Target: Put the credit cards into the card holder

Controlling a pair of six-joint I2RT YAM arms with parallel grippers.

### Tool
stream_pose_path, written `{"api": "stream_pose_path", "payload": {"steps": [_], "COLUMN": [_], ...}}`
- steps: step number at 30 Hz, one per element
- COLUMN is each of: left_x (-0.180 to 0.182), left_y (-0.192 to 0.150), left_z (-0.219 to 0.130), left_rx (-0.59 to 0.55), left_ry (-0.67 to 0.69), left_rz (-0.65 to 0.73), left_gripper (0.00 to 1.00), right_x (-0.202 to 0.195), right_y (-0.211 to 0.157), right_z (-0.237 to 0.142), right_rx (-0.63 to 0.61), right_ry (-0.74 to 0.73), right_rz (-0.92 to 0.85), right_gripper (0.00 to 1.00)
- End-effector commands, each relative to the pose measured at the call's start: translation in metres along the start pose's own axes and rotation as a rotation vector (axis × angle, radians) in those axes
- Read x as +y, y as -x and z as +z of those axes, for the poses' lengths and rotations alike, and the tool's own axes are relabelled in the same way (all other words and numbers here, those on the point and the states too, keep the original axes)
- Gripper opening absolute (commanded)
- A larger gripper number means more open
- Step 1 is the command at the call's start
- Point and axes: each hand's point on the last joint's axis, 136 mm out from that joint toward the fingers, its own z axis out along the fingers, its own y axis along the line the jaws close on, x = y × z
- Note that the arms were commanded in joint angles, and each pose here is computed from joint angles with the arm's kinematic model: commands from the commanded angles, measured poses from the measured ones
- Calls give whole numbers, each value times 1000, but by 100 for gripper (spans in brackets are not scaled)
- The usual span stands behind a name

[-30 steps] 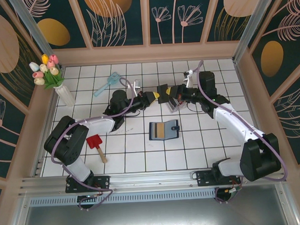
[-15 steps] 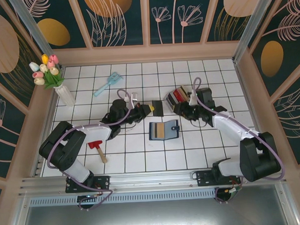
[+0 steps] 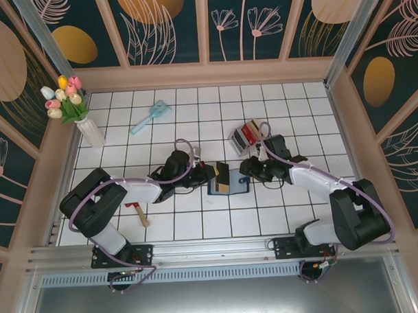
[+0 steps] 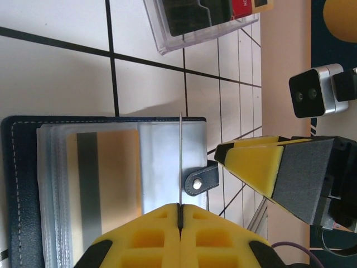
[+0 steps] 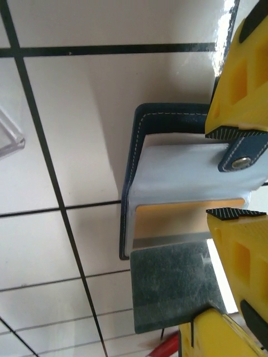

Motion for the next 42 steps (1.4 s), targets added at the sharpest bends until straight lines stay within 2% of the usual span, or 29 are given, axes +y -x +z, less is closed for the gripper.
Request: {"api": "stream_pose_path", "payload": {"steps": [1,17,28,35,42], "left_x": [10,31,52,47,28], "left_y": [-6,-17,-33,-40,-41], "left_z": [5,26,35,37,49], "left_rx": [7,56,108,127,163], "left_ry": [28,104,210,186,157], "left_rz": [21,65,107,120,148], "left_gripper": [0,0,0,0,8], "right_x": [-13,-39,-37,-36,-34], "right_y": [-5,-19,-19,-21,-24], "right_z": [8,24,30,31,33], "right_rx": [14,63,75,81,89], "right_ry": [-53,-156,-165,-168,-156], "right_rz": [1,33,31,22,25], "right_gripper": [37,34,32,31,31]}}
